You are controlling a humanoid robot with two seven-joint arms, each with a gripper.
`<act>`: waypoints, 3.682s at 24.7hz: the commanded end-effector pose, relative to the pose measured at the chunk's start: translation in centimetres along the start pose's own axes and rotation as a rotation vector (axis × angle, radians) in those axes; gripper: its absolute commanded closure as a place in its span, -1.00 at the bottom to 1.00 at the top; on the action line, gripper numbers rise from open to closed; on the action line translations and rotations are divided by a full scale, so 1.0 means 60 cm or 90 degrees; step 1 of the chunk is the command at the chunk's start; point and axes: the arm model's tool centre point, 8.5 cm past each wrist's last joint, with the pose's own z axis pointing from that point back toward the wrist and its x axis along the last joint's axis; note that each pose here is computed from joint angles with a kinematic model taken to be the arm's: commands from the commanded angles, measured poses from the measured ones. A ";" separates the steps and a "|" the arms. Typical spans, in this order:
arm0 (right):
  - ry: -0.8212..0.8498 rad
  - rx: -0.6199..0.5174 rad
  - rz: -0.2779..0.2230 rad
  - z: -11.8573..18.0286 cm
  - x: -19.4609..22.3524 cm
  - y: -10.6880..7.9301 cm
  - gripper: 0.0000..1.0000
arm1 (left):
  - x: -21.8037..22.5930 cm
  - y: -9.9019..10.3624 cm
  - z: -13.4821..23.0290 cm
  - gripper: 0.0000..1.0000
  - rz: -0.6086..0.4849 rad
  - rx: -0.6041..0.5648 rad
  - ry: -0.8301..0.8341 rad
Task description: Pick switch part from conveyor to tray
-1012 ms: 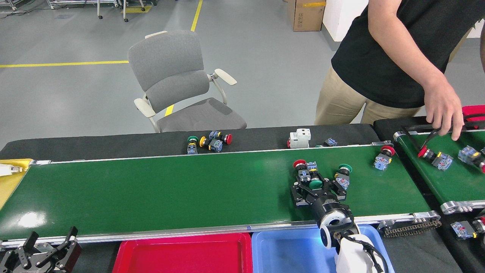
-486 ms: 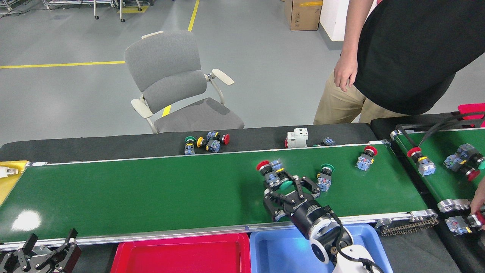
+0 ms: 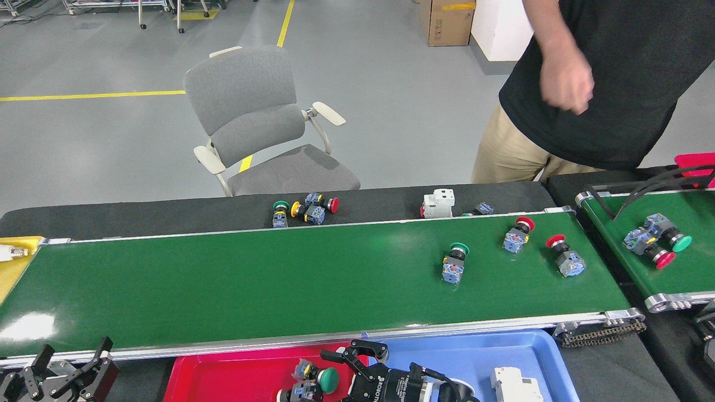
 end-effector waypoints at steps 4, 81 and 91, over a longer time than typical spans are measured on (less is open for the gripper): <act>0.315 -0.063 -0.049 0.122 -0.076 -0.020 -0.94 | 0.008 0.021 0.007 -1.00 -0.016 0.024 -0.044; 0.724 -0.042 -0.097 0.182 -0.092 0.047 -0.98 | 0.271 0.039 -0.134 -1.00 -0.059 -0.007 -0.253; 0.656 0.013 -0.074 0.050 -0.104 0.041 -0.98 | 0.291 0.045 -0.195 -1.00 -0.061 -0.033 -0.257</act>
